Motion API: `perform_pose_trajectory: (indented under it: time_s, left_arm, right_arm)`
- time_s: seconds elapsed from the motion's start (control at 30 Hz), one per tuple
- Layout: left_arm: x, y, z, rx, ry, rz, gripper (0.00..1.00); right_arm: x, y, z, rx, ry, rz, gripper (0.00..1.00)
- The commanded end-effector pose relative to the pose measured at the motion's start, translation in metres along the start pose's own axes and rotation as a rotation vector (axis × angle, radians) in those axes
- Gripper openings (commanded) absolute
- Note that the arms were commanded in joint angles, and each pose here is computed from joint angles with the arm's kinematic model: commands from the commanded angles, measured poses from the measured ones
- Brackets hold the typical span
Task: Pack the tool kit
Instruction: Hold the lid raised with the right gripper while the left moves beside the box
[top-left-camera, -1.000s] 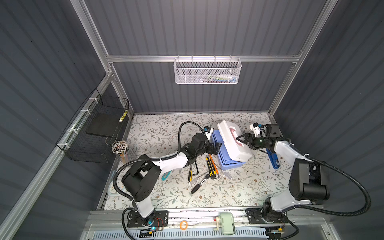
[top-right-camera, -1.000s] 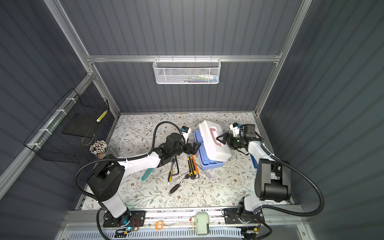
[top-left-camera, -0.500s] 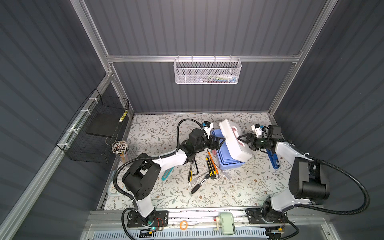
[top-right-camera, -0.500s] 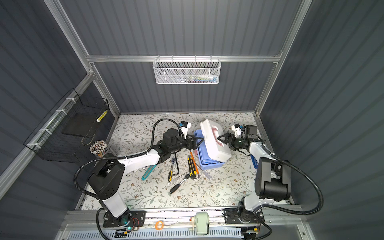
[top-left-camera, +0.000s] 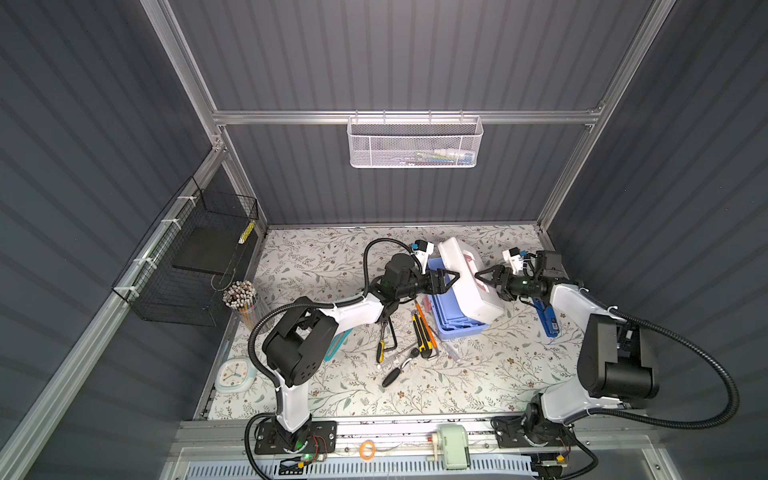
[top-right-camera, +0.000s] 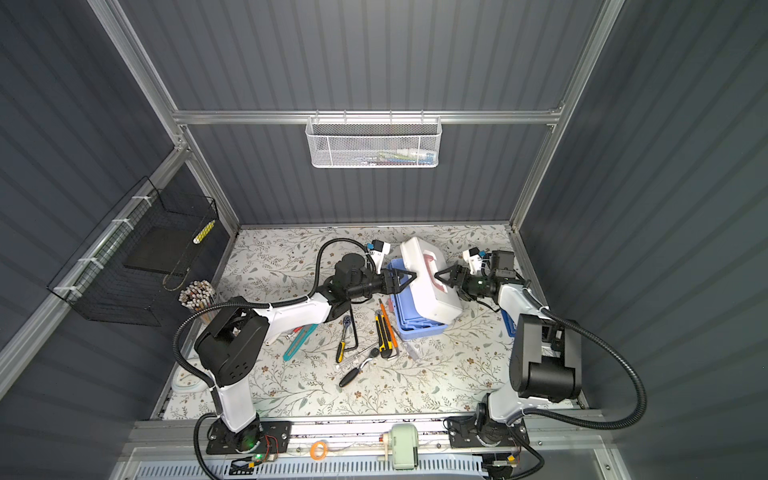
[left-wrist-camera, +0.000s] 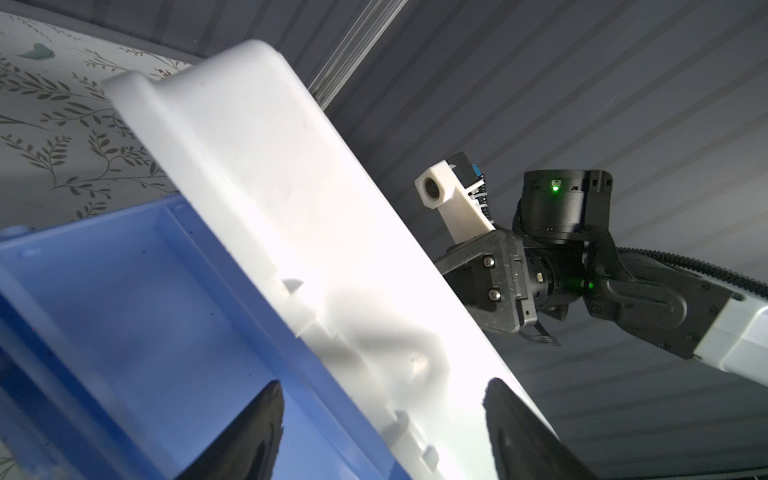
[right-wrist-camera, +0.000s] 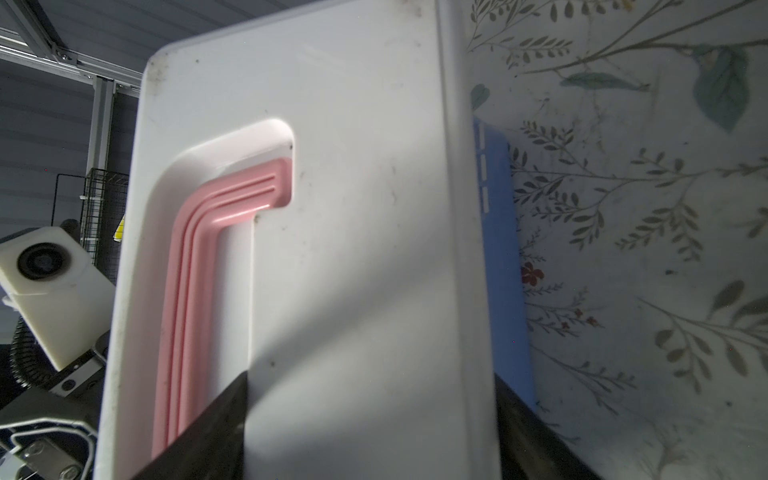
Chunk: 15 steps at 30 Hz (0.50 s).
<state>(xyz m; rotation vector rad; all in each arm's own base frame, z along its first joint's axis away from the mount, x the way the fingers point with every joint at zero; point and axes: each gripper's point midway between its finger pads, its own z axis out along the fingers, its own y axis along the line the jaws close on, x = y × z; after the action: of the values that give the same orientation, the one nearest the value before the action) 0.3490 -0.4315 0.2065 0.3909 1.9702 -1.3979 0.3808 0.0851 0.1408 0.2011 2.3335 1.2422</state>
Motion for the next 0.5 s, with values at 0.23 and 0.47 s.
perform_pose_trajectory:
  time_s: [0.23,0.47]
  left_arm:
    - [-0.012,-0.018,0.014,0.085,0.002,-0.075,0.65]
    - [-0.012,-0.017,0.021,0.097,0.010,-0.104,0.61]
  right_arm:
    - [0.002,0.004,0.001,-0.027,0.007,0.045,0.52]
    - [-0.002,0.007,0.000,-0.036,-0.004,0.044,0.52]
